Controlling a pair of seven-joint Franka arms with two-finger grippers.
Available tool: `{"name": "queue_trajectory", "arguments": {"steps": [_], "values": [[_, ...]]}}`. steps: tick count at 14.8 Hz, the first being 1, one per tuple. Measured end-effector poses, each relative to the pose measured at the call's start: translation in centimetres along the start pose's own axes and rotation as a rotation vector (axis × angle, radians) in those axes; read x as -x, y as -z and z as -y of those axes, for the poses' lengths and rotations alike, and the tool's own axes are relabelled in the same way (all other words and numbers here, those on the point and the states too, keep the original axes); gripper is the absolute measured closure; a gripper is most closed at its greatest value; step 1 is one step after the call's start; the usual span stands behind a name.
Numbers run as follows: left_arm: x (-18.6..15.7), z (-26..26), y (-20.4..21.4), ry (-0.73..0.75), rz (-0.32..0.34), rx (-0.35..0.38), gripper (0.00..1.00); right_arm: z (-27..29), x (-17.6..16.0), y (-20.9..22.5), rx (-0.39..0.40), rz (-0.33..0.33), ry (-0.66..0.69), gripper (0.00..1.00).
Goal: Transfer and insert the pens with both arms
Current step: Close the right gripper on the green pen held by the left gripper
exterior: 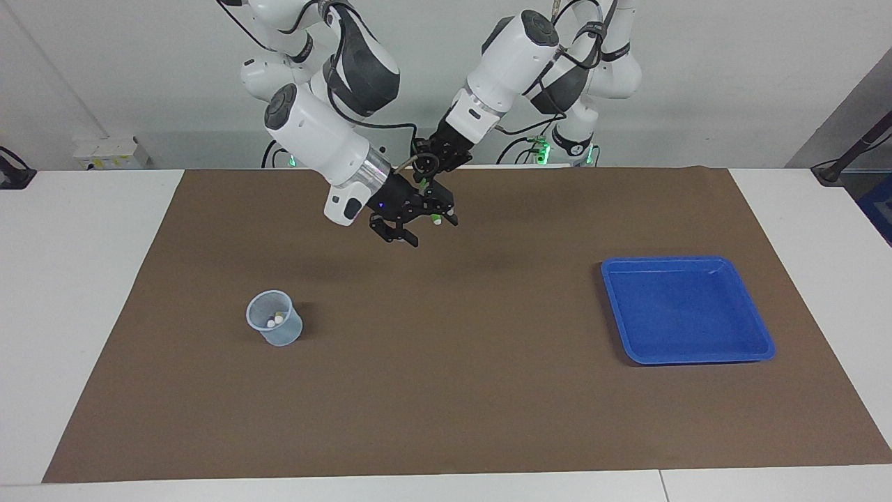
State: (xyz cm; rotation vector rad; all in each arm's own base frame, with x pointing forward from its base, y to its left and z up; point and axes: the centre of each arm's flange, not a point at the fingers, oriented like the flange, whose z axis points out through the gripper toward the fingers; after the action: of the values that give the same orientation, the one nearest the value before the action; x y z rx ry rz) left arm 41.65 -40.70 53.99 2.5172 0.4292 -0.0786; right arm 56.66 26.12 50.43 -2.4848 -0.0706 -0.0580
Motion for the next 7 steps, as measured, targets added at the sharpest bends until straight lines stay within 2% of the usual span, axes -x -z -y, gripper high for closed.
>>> {"name": "queue_trajectory", "arguments": {"steps": [4,7], "values": [[-0.9,0.2,0.1,0.025,-0.034,0.041,0.82,0.0,0.9,2.4,-0.007,0.03,0.044,0.01],[-1.2,-0.2,0.5,0.056,-0.053,0.089,0.82,0.4,1.3,2.3,-0.006,0.03,0.055,0.08]]}}
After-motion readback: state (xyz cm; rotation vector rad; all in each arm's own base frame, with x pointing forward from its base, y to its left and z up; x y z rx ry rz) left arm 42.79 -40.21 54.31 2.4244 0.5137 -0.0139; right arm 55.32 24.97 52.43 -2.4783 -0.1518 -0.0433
